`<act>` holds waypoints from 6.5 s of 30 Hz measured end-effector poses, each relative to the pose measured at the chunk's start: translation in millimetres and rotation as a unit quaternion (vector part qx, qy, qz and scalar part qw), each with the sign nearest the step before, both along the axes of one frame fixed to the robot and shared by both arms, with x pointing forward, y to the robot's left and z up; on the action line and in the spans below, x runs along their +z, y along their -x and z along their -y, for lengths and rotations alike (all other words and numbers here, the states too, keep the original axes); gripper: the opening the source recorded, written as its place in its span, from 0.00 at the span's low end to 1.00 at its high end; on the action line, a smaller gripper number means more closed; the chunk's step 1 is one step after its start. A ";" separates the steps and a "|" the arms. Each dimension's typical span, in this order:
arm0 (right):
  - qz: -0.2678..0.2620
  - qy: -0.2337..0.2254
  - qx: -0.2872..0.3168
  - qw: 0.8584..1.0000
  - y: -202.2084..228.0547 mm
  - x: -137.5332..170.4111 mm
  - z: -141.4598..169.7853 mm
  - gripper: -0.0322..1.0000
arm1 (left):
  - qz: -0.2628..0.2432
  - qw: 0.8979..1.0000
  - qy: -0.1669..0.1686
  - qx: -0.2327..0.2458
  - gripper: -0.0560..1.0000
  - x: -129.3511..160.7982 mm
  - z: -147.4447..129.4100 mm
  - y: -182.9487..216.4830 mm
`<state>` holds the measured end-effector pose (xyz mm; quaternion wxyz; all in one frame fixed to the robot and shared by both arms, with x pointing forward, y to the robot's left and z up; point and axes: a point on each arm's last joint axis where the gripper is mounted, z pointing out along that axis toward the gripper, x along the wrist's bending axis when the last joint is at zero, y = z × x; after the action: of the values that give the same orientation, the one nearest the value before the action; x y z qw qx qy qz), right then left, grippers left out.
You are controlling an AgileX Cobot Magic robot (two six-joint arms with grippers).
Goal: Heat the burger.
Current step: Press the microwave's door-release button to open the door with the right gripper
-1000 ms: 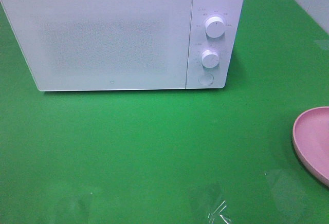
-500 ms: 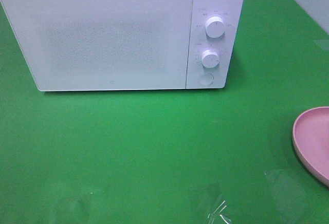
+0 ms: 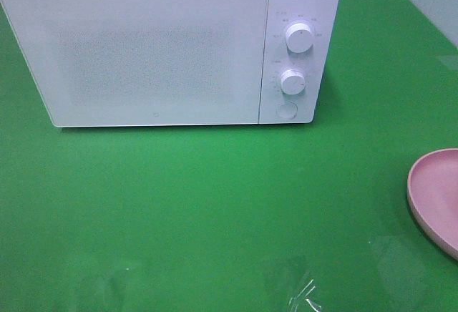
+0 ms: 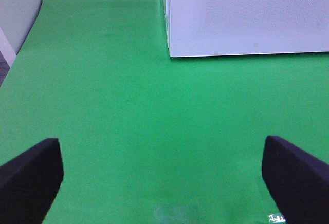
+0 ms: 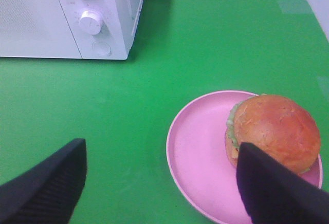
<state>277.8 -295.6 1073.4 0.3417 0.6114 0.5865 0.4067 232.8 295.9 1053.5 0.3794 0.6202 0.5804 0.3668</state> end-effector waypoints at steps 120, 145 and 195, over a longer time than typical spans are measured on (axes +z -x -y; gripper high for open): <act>0.109 -0.099 -0.015 0.989 -176.8 -151.9 -130.1 0.68 | 0.000 1.000 0.000 0.000 0.97 0.0 0.0 0.0; 0.013 -0.610 -0.212 0.763 -175.4 -157.1 -131.2 0.03 | 0.000 1.000 0.000 0.000 0.97 0.0 0.0 0.0; -0.033 -0.642 -0.261 0.720 -287.3 -211.8 -158.2 0.03 | 0.000 1.000 0.000 0.000 0.97 0.0 0.0 0.0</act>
<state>565.1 -137.4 861.5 -0.0595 0.8261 0.0133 0.5602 232.8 295.9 1053.5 0.3794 0.6202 0.5804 0.3668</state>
